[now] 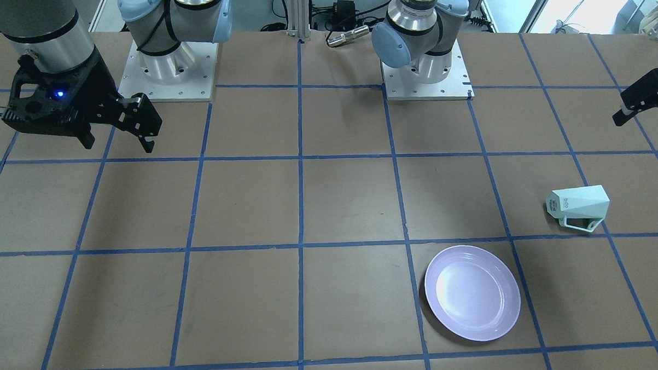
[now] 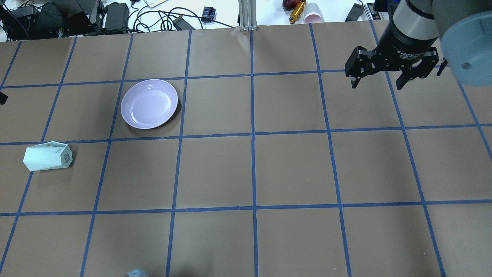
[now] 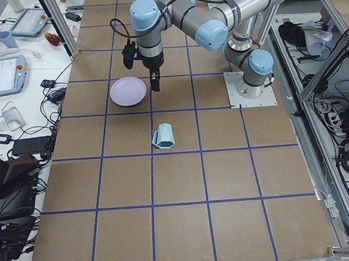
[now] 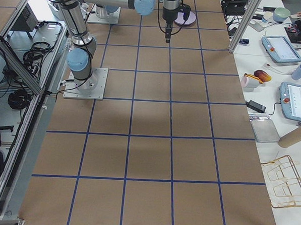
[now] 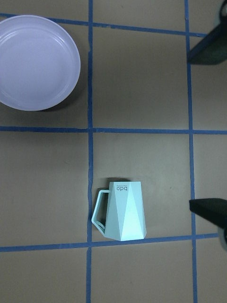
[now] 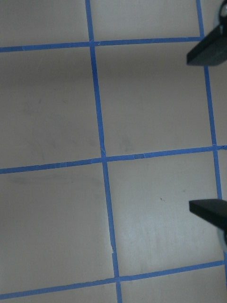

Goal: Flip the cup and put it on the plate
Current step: 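Lower the left gripper down over the mint mug lying on its side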

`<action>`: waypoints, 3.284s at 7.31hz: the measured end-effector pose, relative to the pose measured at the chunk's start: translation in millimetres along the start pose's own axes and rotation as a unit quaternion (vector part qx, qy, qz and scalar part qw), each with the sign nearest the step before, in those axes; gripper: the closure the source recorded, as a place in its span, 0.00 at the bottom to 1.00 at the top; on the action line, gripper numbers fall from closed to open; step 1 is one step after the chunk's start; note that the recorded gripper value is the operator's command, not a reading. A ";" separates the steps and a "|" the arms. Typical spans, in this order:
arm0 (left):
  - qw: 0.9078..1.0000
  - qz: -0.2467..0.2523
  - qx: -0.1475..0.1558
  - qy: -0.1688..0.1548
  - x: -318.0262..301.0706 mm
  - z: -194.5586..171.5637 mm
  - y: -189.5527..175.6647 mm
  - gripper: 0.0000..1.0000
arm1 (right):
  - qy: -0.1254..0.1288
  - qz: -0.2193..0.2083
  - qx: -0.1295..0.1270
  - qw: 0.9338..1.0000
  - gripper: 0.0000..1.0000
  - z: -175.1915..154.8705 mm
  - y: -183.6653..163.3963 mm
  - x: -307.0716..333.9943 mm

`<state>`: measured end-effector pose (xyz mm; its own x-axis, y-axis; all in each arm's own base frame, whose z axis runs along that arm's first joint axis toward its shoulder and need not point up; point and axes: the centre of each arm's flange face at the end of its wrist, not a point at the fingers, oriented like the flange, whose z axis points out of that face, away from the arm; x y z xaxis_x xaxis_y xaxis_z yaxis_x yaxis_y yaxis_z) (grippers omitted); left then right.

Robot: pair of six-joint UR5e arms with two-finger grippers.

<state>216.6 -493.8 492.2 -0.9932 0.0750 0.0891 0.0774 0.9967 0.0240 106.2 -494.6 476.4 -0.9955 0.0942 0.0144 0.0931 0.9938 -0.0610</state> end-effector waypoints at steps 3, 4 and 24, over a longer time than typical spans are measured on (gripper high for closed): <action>0.998 0.059 0.005 0.018 -69.9 21.0 18.1 0.00 | 0.000 0.000 0.000 1.000 0.00 0.4 -0.2 0.0; 0.997 0.069 0.010 0.023 -91.2 30.3 21.0 0.00 | 0.000 0.000 0.000 1.000 0.00 0.5 -0.3 0.0; 0.939 -0.053 0.081 0.330 -270.6 280.7 37.1 0.00 | 0.000 0.000 0.000 1.000 0.00 0.5 -0.3 0.0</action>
<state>463.8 -468.5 189.5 -0.7207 -0.0077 0.6932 -0.0861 0.9932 -0.0785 106.2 -494.9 475.9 -0.9954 0.0942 0.0145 0.0932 0.9938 -0.0601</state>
